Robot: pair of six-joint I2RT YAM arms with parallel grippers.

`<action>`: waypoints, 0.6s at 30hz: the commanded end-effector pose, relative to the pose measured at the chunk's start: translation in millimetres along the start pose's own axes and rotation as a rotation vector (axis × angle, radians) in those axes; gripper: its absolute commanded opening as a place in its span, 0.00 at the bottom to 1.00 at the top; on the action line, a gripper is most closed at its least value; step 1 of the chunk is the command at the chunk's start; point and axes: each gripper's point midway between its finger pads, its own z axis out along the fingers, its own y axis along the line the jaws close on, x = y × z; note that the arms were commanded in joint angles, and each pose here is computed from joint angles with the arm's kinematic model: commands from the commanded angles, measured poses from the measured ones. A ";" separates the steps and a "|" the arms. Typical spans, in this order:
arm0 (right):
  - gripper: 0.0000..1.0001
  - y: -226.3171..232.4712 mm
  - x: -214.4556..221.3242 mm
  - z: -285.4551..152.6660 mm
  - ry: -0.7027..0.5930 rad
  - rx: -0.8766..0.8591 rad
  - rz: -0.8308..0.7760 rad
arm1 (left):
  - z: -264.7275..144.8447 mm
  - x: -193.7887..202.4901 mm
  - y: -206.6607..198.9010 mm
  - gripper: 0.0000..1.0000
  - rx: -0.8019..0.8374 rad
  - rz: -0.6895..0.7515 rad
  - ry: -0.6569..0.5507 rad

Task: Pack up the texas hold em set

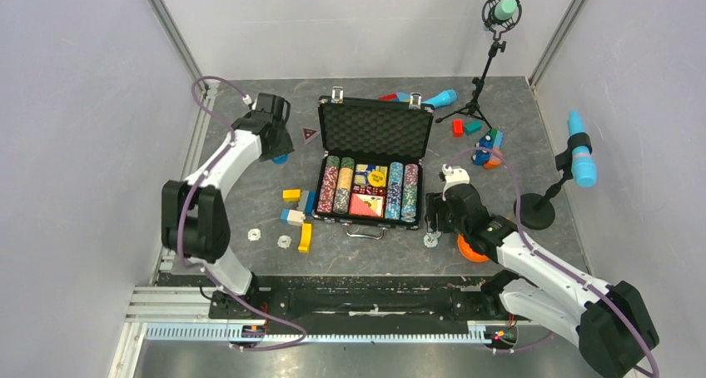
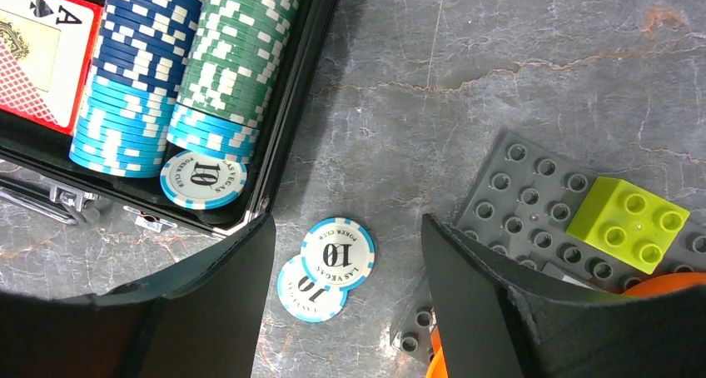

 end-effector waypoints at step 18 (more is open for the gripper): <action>0.68 -2.7 -21.4 -9.9 -0.056 0.022 0.002 | -90.0 102.8 -157.8 0.46 0.321 0.203 -0.063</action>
